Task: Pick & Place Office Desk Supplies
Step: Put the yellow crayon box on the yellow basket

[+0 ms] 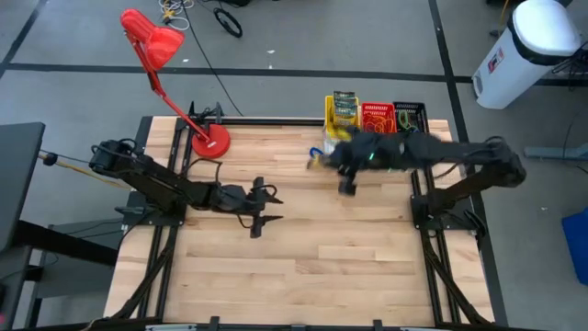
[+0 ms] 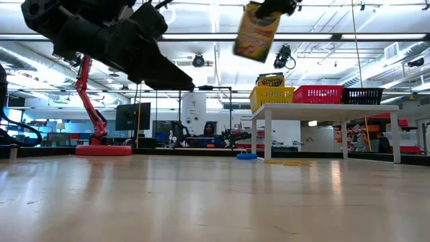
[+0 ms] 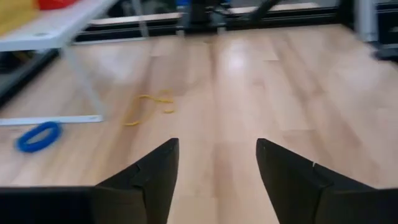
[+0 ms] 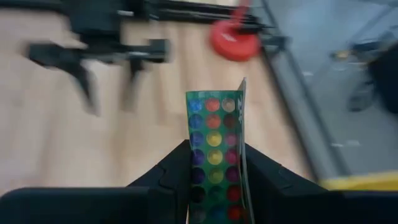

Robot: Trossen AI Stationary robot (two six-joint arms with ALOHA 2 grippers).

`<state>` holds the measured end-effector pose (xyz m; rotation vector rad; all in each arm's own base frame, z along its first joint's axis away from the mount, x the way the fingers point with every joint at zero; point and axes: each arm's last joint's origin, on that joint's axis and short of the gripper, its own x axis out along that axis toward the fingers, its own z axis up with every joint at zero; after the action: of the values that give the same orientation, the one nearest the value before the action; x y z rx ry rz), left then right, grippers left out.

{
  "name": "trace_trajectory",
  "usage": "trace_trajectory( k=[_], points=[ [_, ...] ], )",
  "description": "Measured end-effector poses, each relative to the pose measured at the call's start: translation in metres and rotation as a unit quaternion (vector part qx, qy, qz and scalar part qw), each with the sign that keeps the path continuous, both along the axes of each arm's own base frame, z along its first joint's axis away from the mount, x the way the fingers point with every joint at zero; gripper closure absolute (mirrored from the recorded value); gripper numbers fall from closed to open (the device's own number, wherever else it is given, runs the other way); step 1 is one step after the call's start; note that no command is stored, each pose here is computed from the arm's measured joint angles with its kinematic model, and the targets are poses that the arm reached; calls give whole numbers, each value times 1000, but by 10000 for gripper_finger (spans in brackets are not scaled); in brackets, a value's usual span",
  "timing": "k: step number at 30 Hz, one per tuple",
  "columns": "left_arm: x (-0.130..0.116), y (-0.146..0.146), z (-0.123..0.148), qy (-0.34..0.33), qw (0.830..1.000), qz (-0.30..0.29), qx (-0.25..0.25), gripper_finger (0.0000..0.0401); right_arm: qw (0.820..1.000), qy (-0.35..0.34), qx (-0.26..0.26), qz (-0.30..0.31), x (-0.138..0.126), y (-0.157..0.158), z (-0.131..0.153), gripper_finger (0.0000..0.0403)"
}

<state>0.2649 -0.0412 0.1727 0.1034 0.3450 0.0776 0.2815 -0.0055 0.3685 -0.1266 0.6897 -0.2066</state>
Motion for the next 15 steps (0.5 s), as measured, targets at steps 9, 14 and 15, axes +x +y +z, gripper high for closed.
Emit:
trace_trajectory(
  k=[9,14,15],
  points=[
    [6,9,8,-68,986,-143,-53,270,990,82,-100,-46,-38,-86,37,291],
    [-12,22,-10,-133,982,-104,-84,317,991,97,-95,-19,-47,-116,29,291],
    [-17,24,-13,-148,981,-88,-88,322,990,102,-94,-18,-48,-121,26,291]
  ],
)
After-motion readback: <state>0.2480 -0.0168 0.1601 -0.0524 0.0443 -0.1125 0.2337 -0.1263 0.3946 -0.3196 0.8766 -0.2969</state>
